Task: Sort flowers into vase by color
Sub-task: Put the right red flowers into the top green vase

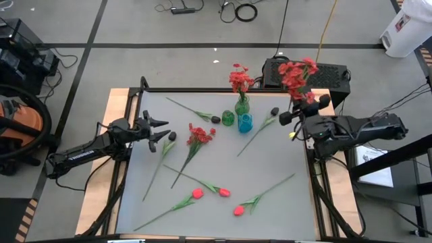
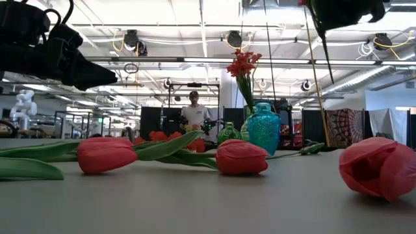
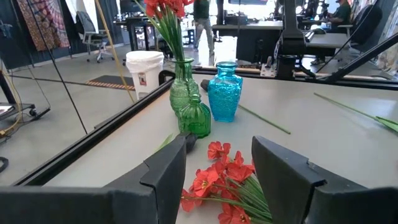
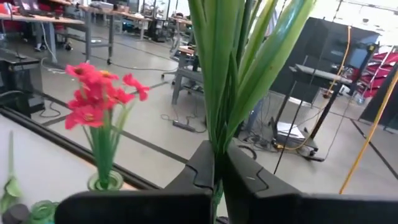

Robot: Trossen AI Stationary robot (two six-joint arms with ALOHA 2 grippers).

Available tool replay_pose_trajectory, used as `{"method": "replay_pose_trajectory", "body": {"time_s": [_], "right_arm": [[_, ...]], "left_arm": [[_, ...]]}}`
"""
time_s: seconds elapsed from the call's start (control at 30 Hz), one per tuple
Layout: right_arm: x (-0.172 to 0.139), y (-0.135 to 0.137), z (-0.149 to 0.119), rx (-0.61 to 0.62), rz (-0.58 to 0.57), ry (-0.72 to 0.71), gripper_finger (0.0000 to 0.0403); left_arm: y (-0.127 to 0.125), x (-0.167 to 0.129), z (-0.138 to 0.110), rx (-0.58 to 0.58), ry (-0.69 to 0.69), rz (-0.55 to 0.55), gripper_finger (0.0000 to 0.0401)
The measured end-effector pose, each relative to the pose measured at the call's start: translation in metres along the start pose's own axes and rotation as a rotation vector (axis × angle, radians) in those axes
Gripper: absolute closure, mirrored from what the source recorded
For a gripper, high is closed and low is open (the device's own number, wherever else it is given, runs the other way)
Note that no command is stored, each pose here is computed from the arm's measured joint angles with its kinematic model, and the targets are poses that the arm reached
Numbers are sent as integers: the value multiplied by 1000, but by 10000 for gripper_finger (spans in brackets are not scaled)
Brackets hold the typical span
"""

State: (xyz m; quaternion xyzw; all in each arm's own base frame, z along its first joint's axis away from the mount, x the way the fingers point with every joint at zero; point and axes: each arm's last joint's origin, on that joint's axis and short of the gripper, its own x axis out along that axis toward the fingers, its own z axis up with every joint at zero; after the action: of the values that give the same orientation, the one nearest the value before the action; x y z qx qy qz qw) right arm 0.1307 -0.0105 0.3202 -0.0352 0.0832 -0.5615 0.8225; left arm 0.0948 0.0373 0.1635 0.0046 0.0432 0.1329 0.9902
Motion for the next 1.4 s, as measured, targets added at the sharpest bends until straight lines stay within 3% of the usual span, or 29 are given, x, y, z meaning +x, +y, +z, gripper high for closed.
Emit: {"method": "replay_pose_trajectory", "body": {"time_s": [0.3,0.5,0.67,0.97,1.4], "right_arm": [[3,-15,-34,68,108,-6,399],[11,-6,-36,119,301,-223,399],[21,-8,-40,155,276,-349,399],[48,3,-44,197,399,-358,399],[86,22,-46,193,410,-398,399]], "left_arm": [[0,0,0,0,0,0,210],[0,0,0,0,0,0,210],[0,0,0,0,0,0,210],[0,0,0,0,0,0,210],[0,0,0,0,0,0,210]]}}
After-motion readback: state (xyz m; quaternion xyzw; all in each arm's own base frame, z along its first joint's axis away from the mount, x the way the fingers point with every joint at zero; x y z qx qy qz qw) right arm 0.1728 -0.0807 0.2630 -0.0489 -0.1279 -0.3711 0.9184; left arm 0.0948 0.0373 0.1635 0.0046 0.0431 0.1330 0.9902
